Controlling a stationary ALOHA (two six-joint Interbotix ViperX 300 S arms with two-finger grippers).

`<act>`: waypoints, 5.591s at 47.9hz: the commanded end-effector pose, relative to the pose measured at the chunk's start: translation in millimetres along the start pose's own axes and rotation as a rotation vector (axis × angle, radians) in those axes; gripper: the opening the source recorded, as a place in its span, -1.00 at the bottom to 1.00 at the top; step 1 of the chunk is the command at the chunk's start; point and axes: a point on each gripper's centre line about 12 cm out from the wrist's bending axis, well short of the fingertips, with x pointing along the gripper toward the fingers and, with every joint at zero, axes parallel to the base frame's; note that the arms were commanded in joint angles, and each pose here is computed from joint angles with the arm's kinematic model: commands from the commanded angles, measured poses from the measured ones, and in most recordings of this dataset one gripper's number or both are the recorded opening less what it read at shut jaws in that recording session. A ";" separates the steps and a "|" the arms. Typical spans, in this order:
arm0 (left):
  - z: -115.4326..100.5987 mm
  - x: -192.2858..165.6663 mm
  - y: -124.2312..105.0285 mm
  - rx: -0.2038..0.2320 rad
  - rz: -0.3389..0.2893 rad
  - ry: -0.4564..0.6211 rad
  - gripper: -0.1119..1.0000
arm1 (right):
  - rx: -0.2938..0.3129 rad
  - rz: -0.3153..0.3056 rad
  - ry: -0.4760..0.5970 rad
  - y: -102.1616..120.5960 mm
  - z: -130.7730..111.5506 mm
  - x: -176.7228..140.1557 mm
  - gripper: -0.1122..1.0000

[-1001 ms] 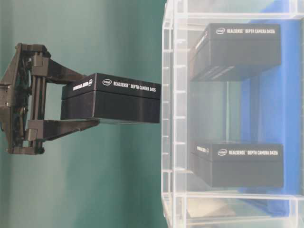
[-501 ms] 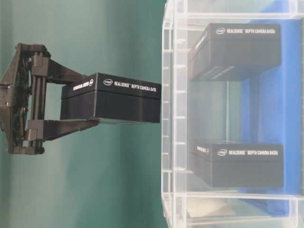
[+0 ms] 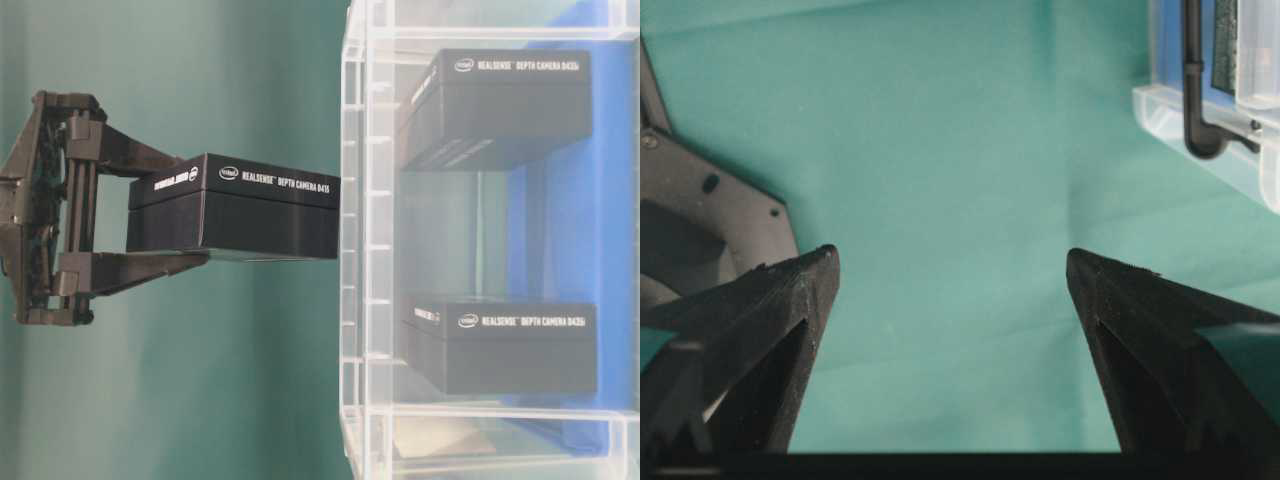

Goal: Take out the box from the case.
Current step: 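Lift the middle box straight up out of the case with the right gripper, then carry the box toward the front of the table with the right gripper, then lower the box onto the cloth in front of the case and open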

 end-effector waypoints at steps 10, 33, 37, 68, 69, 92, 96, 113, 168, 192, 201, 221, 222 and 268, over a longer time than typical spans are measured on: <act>1.5 -3.5 0.3 -0.002 -0.006 -0.010 0.93 | -0.006 0.066 -0.007 -7.3 -15.8 -34.6 0.40; 1.4 -3.5 0.4 -0.006 -0.005 -0.009 0.93 | -0.048 0.075 0.004 -0.2 -79.0 -39.5 0.40; 1.4 -3.5 0.4 -0.006 -0.005 -0.009 0.93 | -0.056 0.073 0.011 -0.2 -94.7 -40.6 0.40; 1.2 -3.8 0.5 -0.008 -0.007 -0.008 0.93 | -0.070 0.050 0.048 -12.9 -192.8 -48.1 0.40; 1.2 -3.8 0.5 -0.010 -0.007 -0.008 0.93 | -0.071 0.052 0.048 -13.7 -195.0 -49.2 0.40; 1.2 -3.8 0.5 -0.010 -0.007 -0.008 0.93 | -0.053 0.053 0.060 -18.3 -217.5 -50.5 0.40; 1.2 -3.8 0.5 -0.010 -0.007 -0.008 0.93 | -0.053 0.050 0.059 -18.2 -217.7 -49.8 0.40; 1.2 -3.8 0.5 -0.011 -0.007 -0.008 0.93 | -0.062 0.023 0.051 -17.6 -219.6 -39.6 0.40; 0.7 -3.3 1.1 -0.011 -0.006 -0.008 0.93 | -0.060 0.004 0.160 -25.3 -246.1 122.3 0.40; 0.6 -3.7 1.3 -0.014 -0.007 -0.008 0.93 | -0.066 0.056 0.174 -39.9 -244.8 132.3 0.40; 0.6 -3.7 1.3 -0.014 -0.007 -0.008 0.93 | -0.063 0.073 0.175 -39.3 -243.4 133.4 0.40; 1.1 -4.1 1.3 -0.011 -0.010 -0.014 0.93 | -0.067 0.086 0.176 -37.2 -241.0 132.5 0.40; 1.2 -4.1 1.4 -0.011 -0.009 -0.016 0.93 | -0.068 0.085 0.175 -37.5 -240.8 133.0 0.40; 0.0 -4.9 3.3 -0.011 -0.012 -0.017 0.93 | -0.047 0.134 0.169 -28.7 -231.6 104.0 0.90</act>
